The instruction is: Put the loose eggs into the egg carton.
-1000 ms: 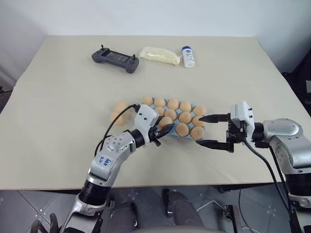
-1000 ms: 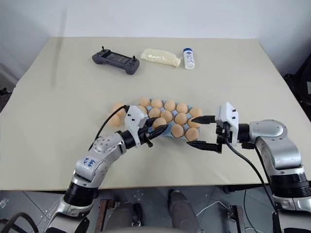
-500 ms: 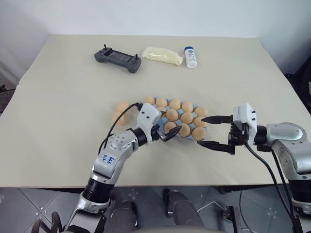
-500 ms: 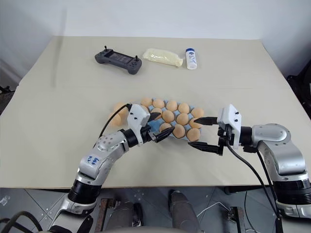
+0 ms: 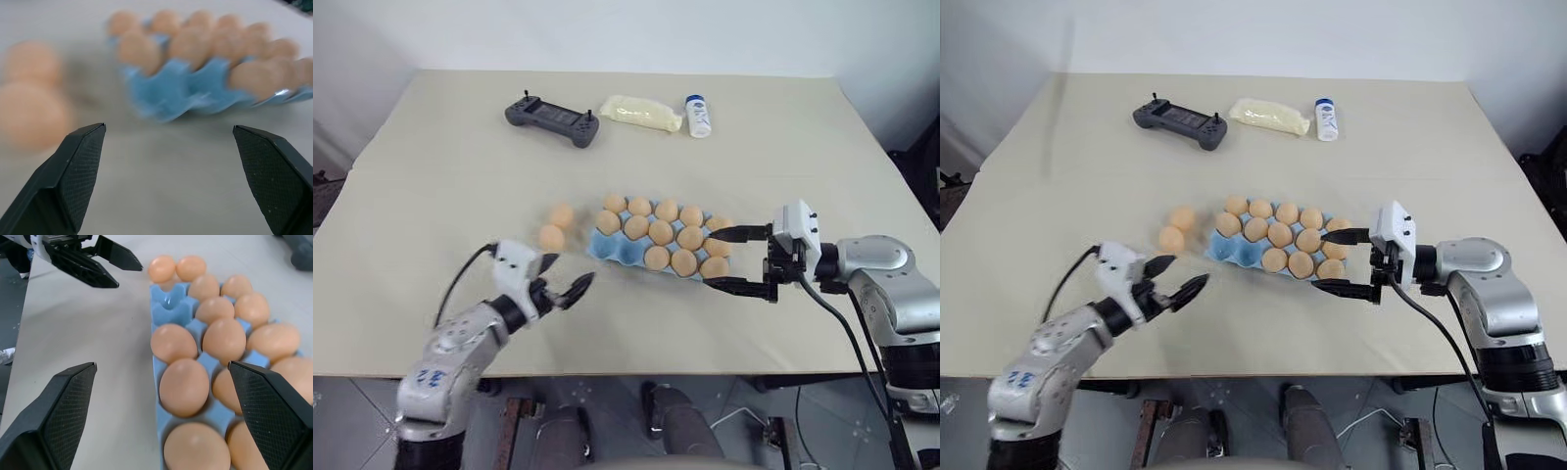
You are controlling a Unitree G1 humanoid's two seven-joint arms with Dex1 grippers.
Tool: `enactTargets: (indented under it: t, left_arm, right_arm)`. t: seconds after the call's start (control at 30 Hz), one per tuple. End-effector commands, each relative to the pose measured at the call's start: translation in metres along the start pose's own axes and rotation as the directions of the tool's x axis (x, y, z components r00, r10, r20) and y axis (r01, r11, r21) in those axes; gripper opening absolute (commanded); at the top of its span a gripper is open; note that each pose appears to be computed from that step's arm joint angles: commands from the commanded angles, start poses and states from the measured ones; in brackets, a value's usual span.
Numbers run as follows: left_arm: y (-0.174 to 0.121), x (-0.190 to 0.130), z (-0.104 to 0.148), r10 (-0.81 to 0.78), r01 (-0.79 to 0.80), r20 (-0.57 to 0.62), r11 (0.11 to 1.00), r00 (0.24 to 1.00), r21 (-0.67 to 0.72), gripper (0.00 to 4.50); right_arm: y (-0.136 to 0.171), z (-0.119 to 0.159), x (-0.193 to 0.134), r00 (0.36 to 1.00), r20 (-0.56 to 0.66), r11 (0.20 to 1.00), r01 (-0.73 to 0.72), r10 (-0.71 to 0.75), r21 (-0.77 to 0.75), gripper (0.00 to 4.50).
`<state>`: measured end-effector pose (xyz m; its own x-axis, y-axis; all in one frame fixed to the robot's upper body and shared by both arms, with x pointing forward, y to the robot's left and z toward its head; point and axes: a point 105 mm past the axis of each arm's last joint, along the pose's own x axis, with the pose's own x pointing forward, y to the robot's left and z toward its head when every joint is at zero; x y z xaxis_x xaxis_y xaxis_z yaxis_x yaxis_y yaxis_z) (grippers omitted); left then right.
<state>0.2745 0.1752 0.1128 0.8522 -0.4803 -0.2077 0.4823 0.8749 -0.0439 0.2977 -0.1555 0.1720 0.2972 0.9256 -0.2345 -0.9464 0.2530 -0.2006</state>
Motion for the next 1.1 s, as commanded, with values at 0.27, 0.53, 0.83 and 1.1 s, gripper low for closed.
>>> enactTargets:
  t: [0.27,0.53,0.83,1.1]
  left_arm:
    - [0.032,-0.055,-0.011,0.165,-0.166,-0.023,0.986,0.986,-0.027,4.43]
    - [0.035,-0.027,0.008,0.158,-0.157,0.040,0.987,0.987,-0.020,4.43]
    - [0.038,0.025,0.035,0.124,-0.125,0.109,0.992,0.986,0.003,4.43]
    - [0.034,0.052,0.029,0.077,-0.079,0.073,0.997,0.994,0.021,4.43]
  right_arm:
    - [-0.003,0.006,-0.003,1.000,0.018,0.999,-0.016,0.017,-0.034,4.50]
    - [-0.001,0.013,-0.002,0.996,0.082,0.998,-0.036,0.041,-0.059,4.50]
    - [0.000,0.010,-0.001,0.997,0.069,0.998,-0.022,0.026,-0.057,4.50]
    - [0.003,0.008,-0.003,0.998,0.058,0.999,0.000,0.003,-0.046,4.50]
